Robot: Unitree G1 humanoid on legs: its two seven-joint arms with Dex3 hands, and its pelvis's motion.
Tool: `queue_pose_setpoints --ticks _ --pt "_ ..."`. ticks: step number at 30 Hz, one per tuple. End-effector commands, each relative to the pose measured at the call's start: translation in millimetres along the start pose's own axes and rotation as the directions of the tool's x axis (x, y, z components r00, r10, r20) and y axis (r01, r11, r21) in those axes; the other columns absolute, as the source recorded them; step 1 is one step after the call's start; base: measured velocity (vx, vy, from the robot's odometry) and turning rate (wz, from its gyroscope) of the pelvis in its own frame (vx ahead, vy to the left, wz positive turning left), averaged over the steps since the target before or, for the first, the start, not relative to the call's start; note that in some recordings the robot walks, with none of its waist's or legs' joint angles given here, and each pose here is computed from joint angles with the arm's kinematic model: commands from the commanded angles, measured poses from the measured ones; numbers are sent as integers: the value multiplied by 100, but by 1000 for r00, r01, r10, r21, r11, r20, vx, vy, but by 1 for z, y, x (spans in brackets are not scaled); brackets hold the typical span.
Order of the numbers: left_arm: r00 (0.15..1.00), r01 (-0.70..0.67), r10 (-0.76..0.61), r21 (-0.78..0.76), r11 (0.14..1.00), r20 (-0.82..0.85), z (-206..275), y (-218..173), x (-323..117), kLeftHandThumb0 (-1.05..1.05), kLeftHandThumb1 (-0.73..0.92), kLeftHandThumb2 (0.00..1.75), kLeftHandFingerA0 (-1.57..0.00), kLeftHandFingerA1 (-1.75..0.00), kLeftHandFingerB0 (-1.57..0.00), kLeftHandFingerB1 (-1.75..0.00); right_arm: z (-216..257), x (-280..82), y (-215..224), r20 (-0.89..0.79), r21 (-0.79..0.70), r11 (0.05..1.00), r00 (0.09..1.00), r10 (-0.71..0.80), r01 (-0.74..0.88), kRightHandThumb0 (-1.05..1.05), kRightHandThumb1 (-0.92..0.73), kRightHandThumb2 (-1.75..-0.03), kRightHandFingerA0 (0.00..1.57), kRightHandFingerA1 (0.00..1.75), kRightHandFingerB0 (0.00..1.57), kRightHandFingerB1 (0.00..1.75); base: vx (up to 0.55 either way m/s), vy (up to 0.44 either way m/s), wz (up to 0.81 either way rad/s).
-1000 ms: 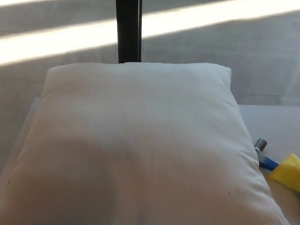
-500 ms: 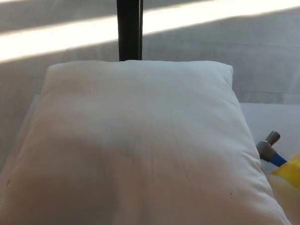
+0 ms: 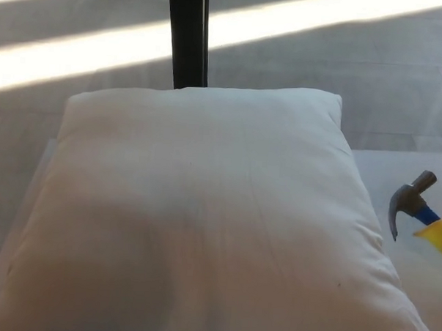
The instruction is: A hammer is kept on the right hand side and a pillow is kept on the left hand side on the desk infront of the robot and the robot uses its right hand to pick up the hammer and makes a downward swinging motion to hit the pillow
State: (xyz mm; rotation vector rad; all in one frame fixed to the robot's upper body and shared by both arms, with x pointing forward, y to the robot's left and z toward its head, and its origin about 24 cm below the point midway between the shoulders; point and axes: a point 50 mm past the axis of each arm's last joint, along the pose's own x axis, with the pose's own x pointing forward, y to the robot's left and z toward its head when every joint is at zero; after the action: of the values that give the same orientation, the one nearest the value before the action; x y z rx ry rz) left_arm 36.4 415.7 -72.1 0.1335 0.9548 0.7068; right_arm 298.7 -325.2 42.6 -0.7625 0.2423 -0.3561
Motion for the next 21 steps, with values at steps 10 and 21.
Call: queue_pose_setpoints --ticks 10,21 --pt "1000 -21 21 -46 999 1 -6 4 -3 -58 76 62 -74 -61 -59 -54 86 9 6 103 614 765 981 167 -195 -21 -49 -124 105 175 88 137 0 0 0" --pt "1000 -19 18 -41 999 -22 -14 1 -4 -62 75 62 -73 -59 -67 -53 168 2 36 269 646 657 921 281 -389 -27 -46 -130 104 175 84 154 0 0 0"
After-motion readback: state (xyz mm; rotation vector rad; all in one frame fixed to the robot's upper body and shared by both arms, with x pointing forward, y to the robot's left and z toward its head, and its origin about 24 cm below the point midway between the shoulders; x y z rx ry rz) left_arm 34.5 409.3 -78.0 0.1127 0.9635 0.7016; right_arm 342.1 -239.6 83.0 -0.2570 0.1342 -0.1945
